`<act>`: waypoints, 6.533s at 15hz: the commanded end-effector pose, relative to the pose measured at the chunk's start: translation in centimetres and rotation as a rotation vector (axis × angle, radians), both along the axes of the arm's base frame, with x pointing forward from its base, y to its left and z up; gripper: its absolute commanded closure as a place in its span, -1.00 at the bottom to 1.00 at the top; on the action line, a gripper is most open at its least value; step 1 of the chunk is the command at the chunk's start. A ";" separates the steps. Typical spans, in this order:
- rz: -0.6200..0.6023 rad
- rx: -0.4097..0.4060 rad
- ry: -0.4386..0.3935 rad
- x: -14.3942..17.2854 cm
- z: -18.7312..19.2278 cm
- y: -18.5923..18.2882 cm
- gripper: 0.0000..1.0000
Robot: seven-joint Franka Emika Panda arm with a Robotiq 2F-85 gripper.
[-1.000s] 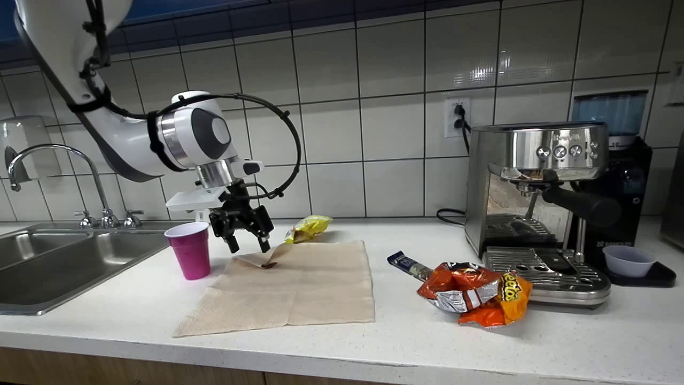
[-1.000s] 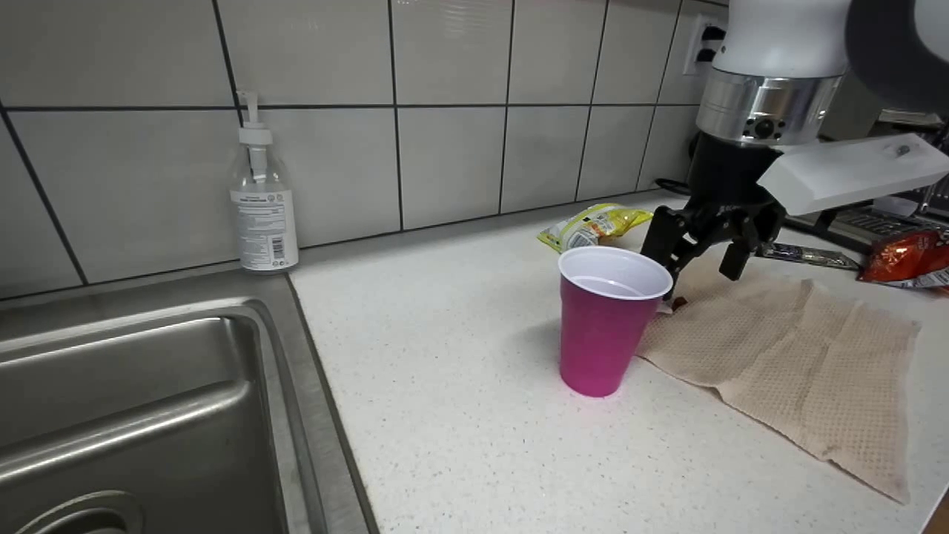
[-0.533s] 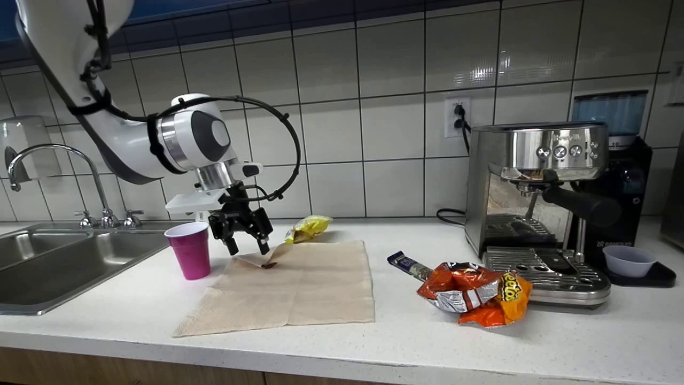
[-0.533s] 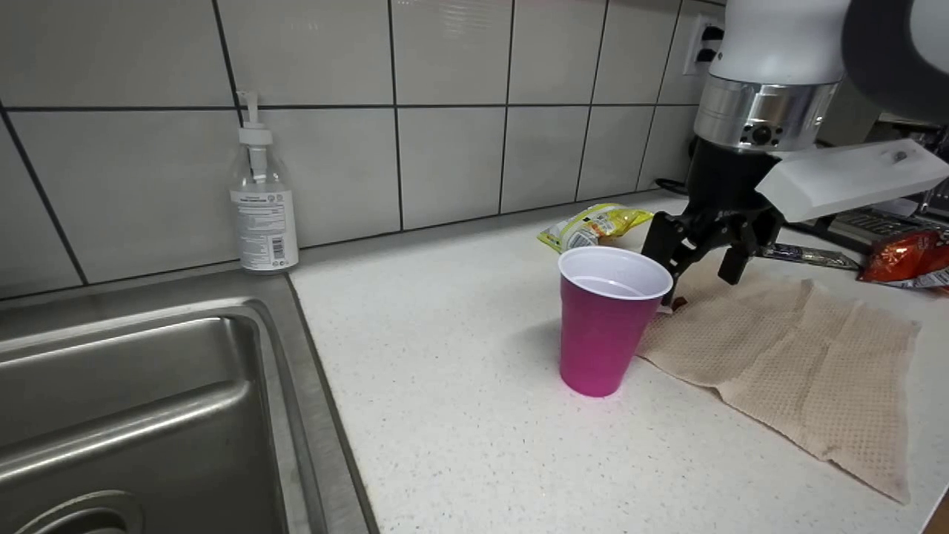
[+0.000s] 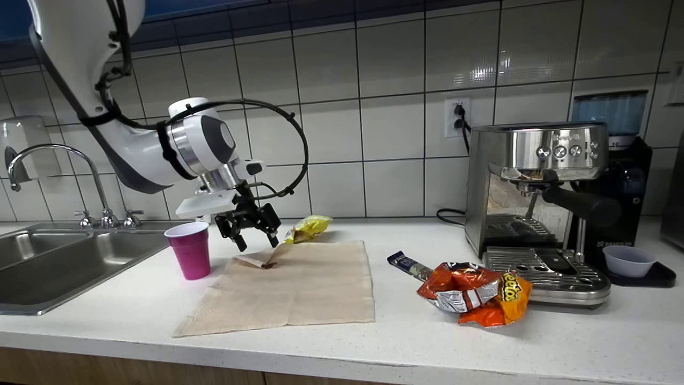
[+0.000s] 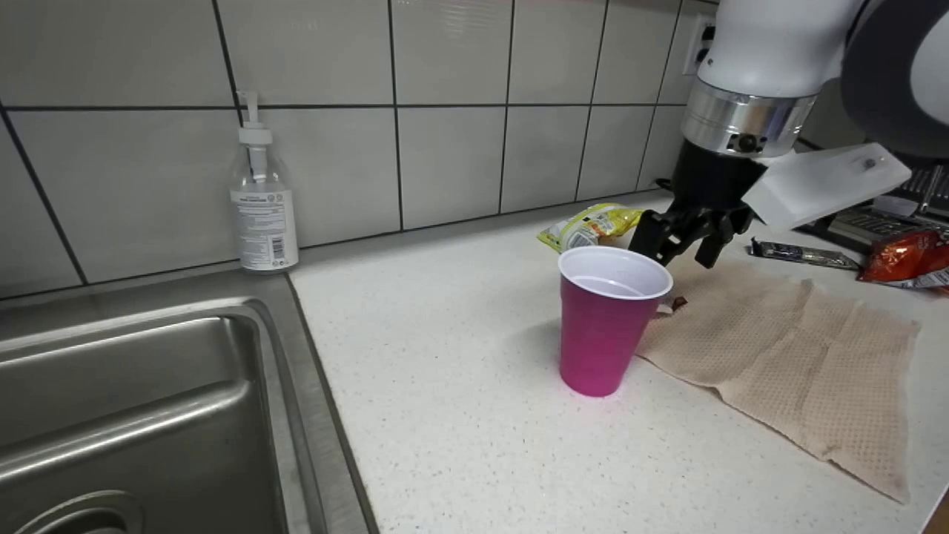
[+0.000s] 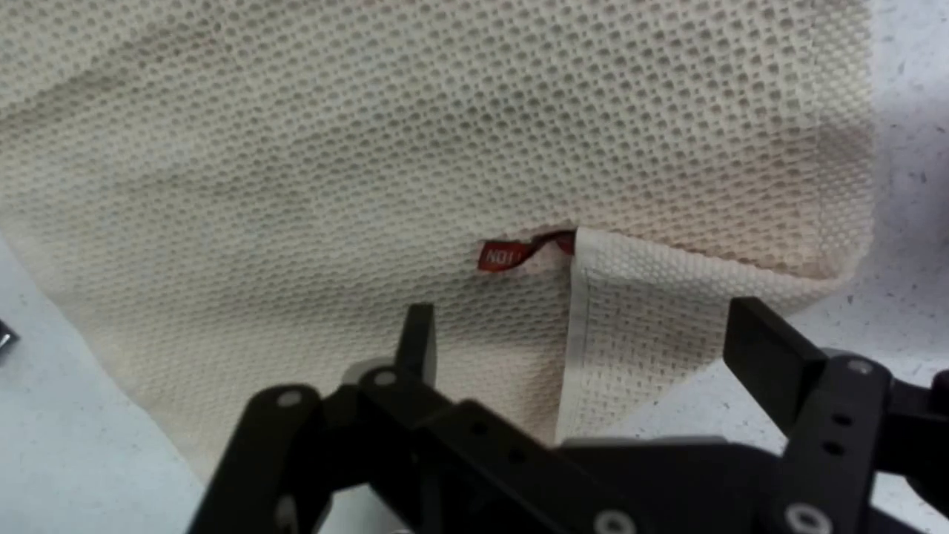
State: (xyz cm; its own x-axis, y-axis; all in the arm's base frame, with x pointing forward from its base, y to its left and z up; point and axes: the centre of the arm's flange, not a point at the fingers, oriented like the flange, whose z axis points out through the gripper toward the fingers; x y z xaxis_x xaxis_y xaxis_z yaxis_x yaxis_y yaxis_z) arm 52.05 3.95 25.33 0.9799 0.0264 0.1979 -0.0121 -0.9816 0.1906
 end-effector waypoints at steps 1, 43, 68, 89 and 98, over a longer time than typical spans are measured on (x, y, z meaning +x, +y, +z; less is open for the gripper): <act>0.046 -0.011 -0.034 0.9 -0.5 0.3 -1.00; 0.492 -0.099 -0.059 -2.3 -2.7 0.5 -1.00; 0.593 -0.174 -0.071 -1.8 -4.0 0.1 -1.00; 0.570 -0.174 -0.077 -1.3 -4.2 0.0 0.56; 0.547 -0.160 -0.061 -1.2 -4.2 -0.1 0.82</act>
State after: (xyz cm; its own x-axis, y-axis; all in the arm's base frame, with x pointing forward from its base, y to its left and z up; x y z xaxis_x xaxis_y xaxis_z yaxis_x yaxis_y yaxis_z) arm 50.60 3.73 21.31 0.7909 0.5807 0.1932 0.4958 -0.7930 0.3540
